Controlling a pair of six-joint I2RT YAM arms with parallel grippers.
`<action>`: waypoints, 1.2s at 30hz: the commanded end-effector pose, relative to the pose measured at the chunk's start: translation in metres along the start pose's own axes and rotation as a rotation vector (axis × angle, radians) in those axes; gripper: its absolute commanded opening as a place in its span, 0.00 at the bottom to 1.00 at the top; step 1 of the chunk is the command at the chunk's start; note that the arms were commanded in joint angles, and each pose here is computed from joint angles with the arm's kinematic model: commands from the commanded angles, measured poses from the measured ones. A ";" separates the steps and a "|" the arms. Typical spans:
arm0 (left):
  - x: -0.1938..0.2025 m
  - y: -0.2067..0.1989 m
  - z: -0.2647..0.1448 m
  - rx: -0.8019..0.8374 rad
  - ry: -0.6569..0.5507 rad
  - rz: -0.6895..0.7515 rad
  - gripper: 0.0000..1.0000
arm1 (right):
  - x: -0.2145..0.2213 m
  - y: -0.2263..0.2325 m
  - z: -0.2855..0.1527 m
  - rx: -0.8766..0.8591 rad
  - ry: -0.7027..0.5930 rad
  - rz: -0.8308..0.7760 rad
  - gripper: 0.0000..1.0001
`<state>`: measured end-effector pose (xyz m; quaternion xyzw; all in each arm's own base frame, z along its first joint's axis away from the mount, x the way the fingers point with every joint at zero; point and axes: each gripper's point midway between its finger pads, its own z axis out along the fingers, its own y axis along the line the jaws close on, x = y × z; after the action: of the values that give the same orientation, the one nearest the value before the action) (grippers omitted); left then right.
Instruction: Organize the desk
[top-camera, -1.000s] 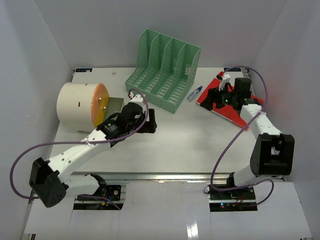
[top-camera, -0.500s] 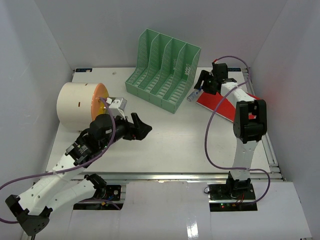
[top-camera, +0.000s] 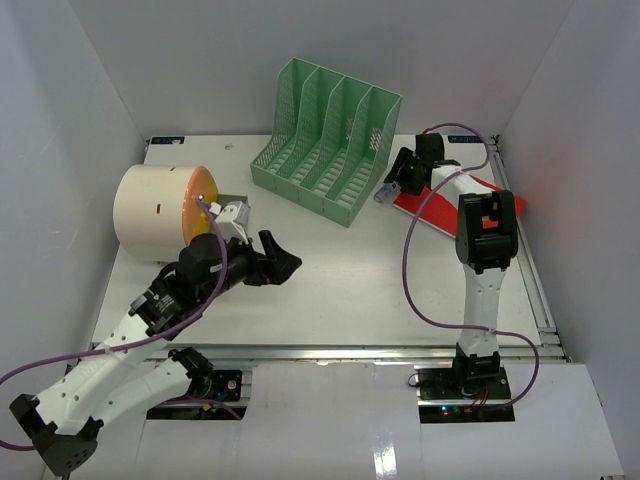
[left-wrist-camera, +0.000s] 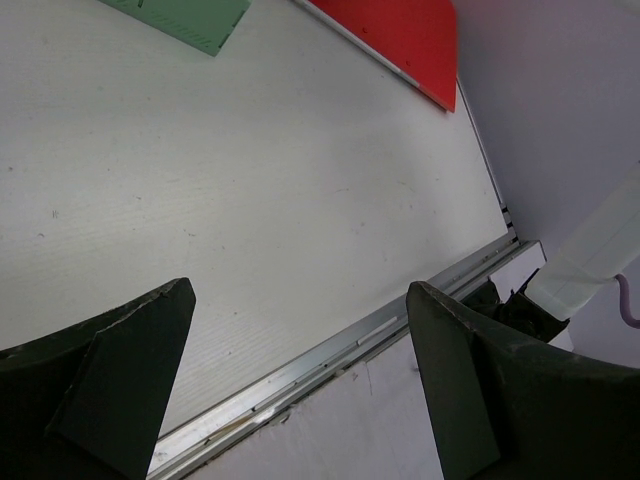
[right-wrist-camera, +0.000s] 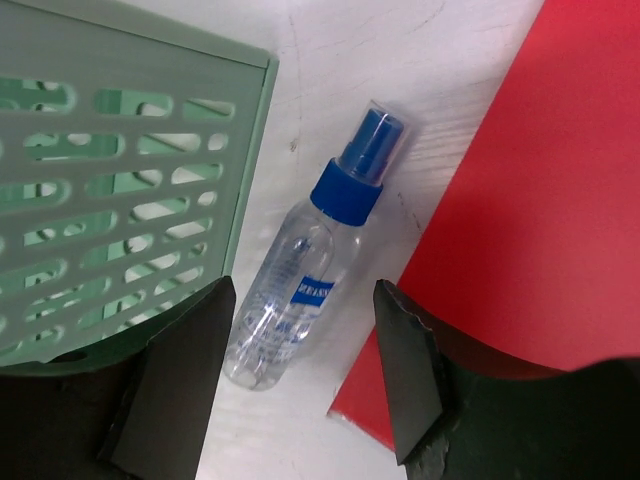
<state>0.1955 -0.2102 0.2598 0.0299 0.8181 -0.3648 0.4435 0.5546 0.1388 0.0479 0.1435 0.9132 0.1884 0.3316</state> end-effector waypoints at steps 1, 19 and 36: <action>0.004 0.001 -0.006 0.009 -0.007 -0.029 0.98 | -0.014 0.007 0.012 0.003 -0.057 0.004 0.63; 0.022 -0.011 0.007 0.116 0.034 -0.093 0.98 | -0.002 0.014 -0.024 -0.108 -0.126 -0.053 0.12; 0.000 -0.040 0.013 0.239 -0.020 -0.029 0.98 | 0.060 0.110 -0.184 -0.757 -0.107 -0.412 0.08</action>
<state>0.1904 -0.2540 0.2315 0.0493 0.7988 -0.4552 0.3902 0.4427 0.1612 0.1556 0.0008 0.8304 0.3531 0.4310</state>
